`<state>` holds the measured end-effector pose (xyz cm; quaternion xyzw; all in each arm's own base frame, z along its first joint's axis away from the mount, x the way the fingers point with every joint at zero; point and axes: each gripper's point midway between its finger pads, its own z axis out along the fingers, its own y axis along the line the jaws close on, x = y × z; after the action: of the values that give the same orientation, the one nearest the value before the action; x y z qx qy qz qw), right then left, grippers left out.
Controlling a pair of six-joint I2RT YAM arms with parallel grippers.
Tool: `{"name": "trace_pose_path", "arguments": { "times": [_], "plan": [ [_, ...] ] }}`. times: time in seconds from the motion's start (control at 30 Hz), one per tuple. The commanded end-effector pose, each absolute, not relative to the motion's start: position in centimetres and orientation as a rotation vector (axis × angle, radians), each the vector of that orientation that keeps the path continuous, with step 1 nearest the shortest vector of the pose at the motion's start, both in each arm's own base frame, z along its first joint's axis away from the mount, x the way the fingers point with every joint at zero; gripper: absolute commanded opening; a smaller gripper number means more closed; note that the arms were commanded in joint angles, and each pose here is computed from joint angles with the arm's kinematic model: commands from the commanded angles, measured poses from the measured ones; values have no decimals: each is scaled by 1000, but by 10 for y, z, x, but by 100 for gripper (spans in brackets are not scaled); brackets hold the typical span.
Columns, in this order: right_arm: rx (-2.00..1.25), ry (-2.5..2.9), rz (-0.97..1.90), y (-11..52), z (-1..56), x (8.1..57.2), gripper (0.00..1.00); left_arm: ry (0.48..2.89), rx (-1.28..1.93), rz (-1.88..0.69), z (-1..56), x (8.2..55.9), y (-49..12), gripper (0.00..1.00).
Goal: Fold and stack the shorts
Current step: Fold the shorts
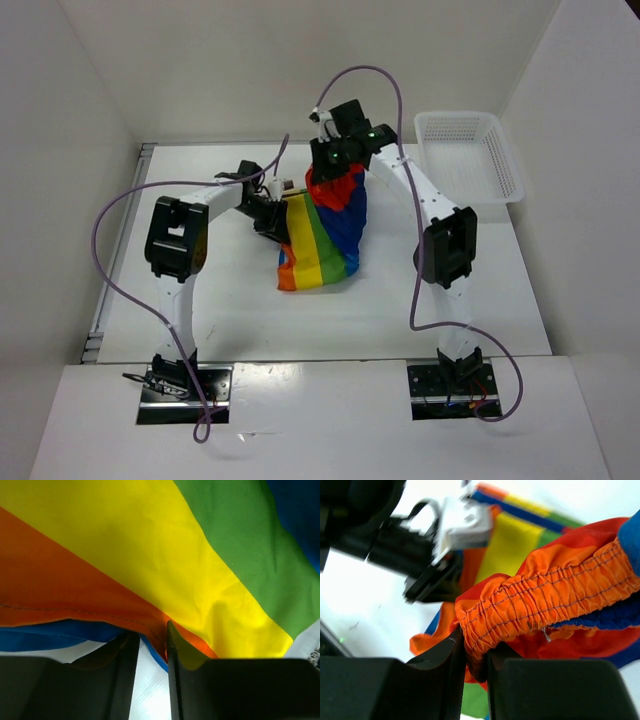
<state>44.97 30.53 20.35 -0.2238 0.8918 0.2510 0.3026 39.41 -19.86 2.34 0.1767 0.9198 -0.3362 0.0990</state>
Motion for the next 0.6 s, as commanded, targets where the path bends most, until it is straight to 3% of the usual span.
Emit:
{"name": "trace_pose_path", "arguments": {
  "times": [0.0,0.23,0.37,0.53,0.57],
  "plan": [
    [-822,2317,817,368,196,411,0,2674,480,-901,34,408,-173,36],
    [-1069,2375,804,389,150,346,0,2729,383,-795,13,404,-139,37],
    [-1229,2359,832,420,128,307,0,2727,385,-860,6,397,-144,29],
    [-1140,2354,789,440,112,322,0,2737,382,-863,2,396,-144,29],
    [-1131,2335,779,444,111,328,0,2743,380,-844,1,397,-142,36]
  ]
}}
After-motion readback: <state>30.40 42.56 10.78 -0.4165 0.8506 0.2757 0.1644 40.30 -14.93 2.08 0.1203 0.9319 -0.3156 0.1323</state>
